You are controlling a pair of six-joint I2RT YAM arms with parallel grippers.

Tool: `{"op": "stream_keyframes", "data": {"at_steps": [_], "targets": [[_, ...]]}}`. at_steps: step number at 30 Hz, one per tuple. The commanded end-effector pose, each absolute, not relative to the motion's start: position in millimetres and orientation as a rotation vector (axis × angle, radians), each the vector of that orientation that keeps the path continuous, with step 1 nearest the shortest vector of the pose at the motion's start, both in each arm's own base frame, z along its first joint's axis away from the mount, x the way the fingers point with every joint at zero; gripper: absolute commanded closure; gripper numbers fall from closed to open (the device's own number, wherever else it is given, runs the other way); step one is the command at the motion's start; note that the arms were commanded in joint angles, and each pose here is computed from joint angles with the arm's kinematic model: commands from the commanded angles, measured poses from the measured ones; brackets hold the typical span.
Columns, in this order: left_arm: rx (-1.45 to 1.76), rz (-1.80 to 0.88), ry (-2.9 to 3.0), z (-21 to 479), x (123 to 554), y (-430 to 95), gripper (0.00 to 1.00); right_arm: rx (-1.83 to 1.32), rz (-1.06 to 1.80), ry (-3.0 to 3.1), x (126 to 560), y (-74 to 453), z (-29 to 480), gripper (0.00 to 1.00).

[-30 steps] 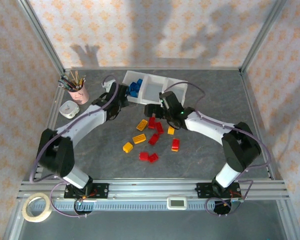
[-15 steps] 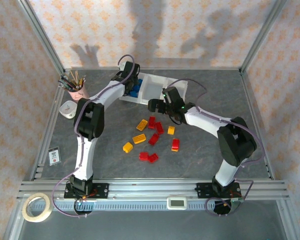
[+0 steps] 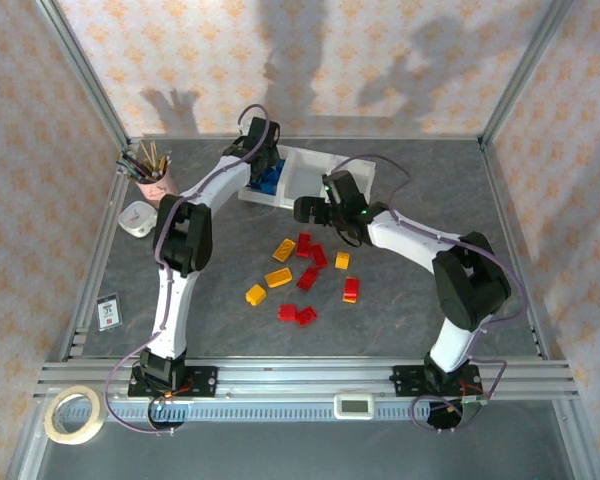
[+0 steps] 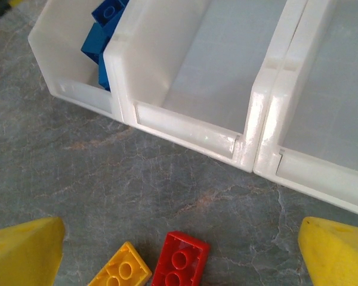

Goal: Sort the legos into containers by color
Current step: Place the lego in the container, then pick up the lego from the bottom-center of the table.

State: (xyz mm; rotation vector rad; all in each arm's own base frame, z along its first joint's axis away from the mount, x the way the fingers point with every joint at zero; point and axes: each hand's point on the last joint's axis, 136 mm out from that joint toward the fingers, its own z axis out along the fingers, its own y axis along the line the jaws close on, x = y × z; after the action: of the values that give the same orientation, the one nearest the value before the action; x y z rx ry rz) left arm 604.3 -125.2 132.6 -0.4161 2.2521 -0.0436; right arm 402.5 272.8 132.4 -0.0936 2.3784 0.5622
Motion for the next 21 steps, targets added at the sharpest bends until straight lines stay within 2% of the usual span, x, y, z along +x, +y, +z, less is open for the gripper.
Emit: {"op": "stream_keyframes", "data": {"at_steps": [1, 8, 13, 21], "targets": [[-0.390, -0.152, 2.183, 196.9, 579.6, -126.5, 0.39, -0.137, 0.580, 2.361, 395.8, 273.2, 153.9, 0.00], [-0.388, -0.337, 2.141, 226.8, 496.7, -122.5, 0.36, -0.215, 0.559, 2.393, 369.5, 279.3, 153.9, 0.00], [-0.423, -0.390, 2.162, 212.4, 425.5, -107.0, 0.33, -0.295, 0.517, 2.429, 347.1, 292.9, 145.7, 0.00], [-0.521, -0.360, 2.189, 185.2, 331.0, -71.6, 0.22, -0.396, 0.502, 2.518, 299.0, 333.7, 121.3, 0.07]]}}
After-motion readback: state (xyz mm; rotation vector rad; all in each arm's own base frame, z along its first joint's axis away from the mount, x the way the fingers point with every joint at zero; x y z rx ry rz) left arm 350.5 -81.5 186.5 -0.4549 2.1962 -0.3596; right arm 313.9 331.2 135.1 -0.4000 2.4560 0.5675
